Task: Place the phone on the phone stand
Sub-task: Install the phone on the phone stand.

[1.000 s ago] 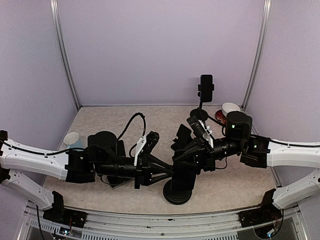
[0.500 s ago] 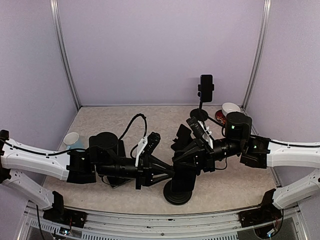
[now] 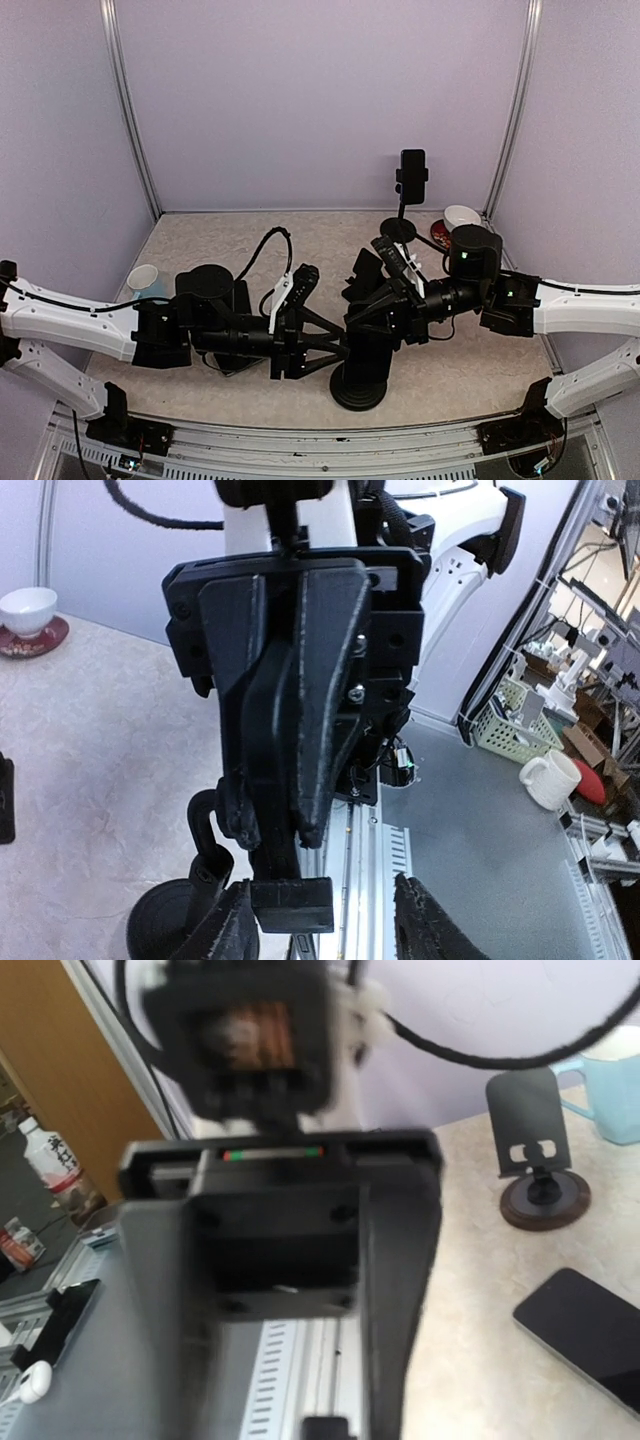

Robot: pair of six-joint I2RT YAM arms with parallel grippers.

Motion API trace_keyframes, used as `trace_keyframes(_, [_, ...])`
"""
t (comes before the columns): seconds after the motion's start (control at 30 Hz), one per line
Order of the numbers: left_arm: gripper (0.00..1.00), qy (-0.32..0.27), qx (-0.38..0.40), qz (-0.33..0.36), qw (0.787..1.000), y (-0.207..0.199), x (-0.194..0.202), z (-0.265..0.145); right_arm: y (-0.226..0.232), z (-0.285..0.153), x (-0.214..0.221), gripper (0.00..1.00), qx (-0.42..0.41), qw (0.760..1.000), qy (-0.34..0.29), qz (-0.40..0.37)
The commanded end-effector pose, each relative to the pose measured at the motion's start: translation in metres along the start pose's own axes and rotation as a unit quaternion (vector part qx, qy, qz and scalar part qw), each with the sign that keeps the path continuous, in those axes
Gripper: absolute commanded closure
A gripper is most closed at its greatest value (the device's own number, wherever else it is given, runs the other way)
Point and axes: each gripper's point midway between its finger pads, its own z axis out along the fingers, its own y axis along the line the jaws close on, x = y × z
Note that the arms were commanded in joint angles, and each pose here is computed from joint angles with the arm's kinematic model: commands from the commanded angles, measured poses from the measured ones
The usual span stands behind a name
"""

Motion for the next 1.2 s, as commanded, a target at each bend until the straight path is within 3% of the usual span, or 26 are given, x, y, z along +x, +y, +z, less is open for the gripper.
trace_keyframes(0.0, [0.42,-0.076,0.043,0.033,0.996,-0.031,-0.043,-0.018,-0.007,-0.003,-0.018,1.0,0.031,0.999,-0.023,-0.007])
trace_keyframes(0.23, [0.13,-0.092,0.026,0.033,0.995,-0.029,-0.047,-0.031,-0.015,0.0,-0.031,1.0,0.051,0.998,-0.037,0.008])
trace_keyframes(0.37, [0.02,-0.102,0.011,0.032,0.994,-0.027,-0.048,-0.04,-0.021,0.0,-0.043,1.0,0.075,0.995,-0.056,0.016])
trace_keyframes(0.67, [0.01,-0.102,-0.01,0.028,0.994,-0.022,-0.043,-0.045,-0.032,-0.005,-0.057,1.0,0.112,0.989,-0.093,0.028])
trace_keyframes(1.17, [0.01,-0.094,-0.016,0.027,0.995,-0.021,-0.037,-0.043,-0.033,-0.02,-0.02,1.0,0.145,0.985,-0.049,0.074])
